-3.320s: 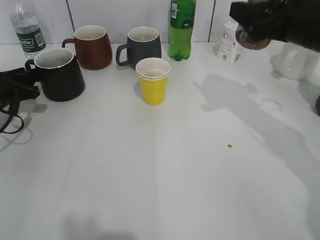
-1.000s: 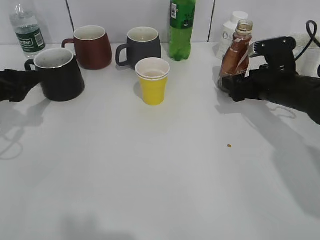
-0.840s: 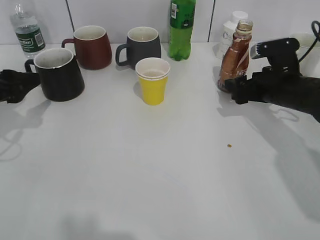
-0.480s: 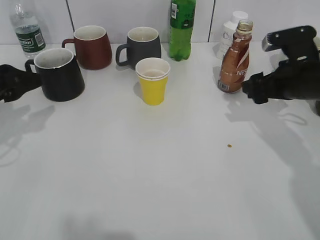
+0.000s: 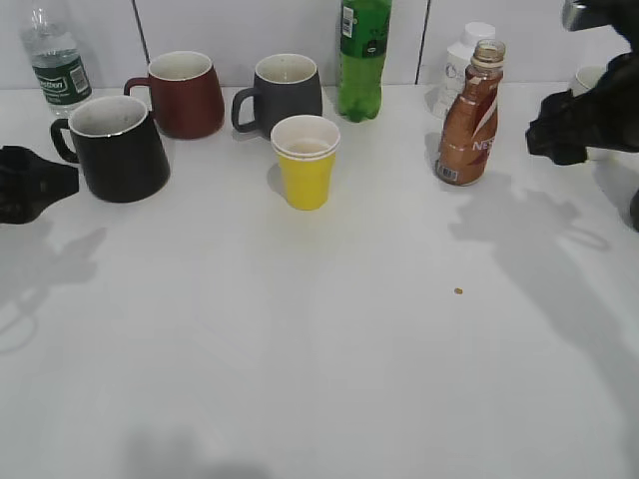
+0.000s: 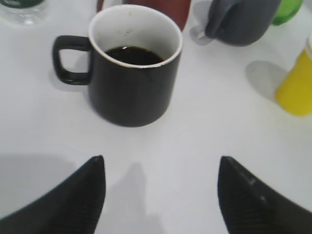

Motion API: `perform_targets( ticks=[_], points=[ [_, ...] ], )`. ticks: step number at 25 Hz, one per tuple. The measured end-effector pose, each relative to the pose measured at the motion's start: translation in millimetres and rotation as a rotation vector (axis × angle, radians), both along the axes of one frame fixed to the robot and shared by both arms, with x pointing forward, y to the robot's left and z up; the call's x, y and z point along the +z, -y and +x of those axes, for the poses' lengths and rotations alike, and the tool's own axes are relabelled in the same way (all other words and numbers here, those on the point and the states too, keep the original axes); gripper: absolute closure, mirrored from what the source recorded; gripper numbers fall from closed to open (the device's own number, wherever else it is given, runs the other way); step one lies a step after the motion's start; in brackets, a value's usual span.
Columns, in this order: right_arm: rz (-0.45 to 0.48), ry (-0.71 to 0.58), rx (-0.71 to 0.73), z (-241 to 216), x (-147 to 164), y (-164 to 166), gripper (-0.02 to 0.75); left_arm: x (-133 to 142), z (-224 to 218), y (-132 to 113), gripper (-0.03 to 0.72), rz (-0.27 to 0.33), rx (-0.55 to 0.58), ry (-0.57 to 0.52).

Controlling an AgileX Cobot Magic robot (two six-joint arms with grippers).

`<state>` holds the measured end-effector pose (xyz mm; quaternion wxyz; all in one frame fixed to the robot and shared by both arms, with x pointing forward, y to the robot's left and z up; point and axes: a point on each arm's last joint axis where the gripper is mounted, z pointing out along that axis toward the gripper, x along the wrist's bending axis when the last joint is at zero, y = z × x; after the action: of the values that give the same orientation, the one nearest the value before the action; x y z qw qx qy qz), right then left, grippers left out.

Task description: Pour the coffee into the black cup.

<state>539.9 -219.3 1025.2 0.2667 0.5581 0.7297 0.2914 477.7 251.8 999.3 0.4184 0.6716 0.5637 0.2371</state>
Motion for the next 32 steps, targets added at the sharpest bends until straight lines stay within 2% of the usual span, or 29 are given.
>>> perform_targets(
  ticks=[5, 9, 10, 12, 15, 22, 26, 28, 32],
  points=[
    [-0.022, -0.119, -0.059, -24, 14, 9, 0.148, 4, -6, 4, 0.146, 0.1, 0.039, 0.006],
    [-0.008, -0.126, -0.084, -44, 34, 16, 0.148, 0, -9, -4, 0.148, 0.22, 0.173, -0.036],
    [0.0, -0.117, -0.087, -49, 39, 17, 0.148, 0, -10, -6, 0.15, 0.224, 0.217, -0.052],
    [0.029, -0.081, -0.092, -59, 52, 19, 0.148, -1, -14, -11, 0.158, 0.176, 0.323, -0.104],
    [0.074, -0.03, -0.076, -73, 69, 20, 0.148, 1, -20, -11, 0.165, 0.085, 0.395, -0.179],
    [0.148, 0.038, -0.015, -109, 98, 24, 0.148, 22, -52, -10, 0.181, -0.005, 0.345, -0.245],
    [0.147, 0.053, 0.012, -130, 109, 28, 0.148, 45, -83, -13, 0.229, 0.004, 0.244, -0.189],
    [0.157, 0.063, 0.017, -142, 114, 31, 0.148, 61, -106, -18, 0.252, 0.007, 0.195, -0.112],
    [0.169, 0.105, 0.026, -167, 124, 38, 0.148, 76, -140, -27, 0.27, -0.004, 0.162, -0.022]
  ],
)
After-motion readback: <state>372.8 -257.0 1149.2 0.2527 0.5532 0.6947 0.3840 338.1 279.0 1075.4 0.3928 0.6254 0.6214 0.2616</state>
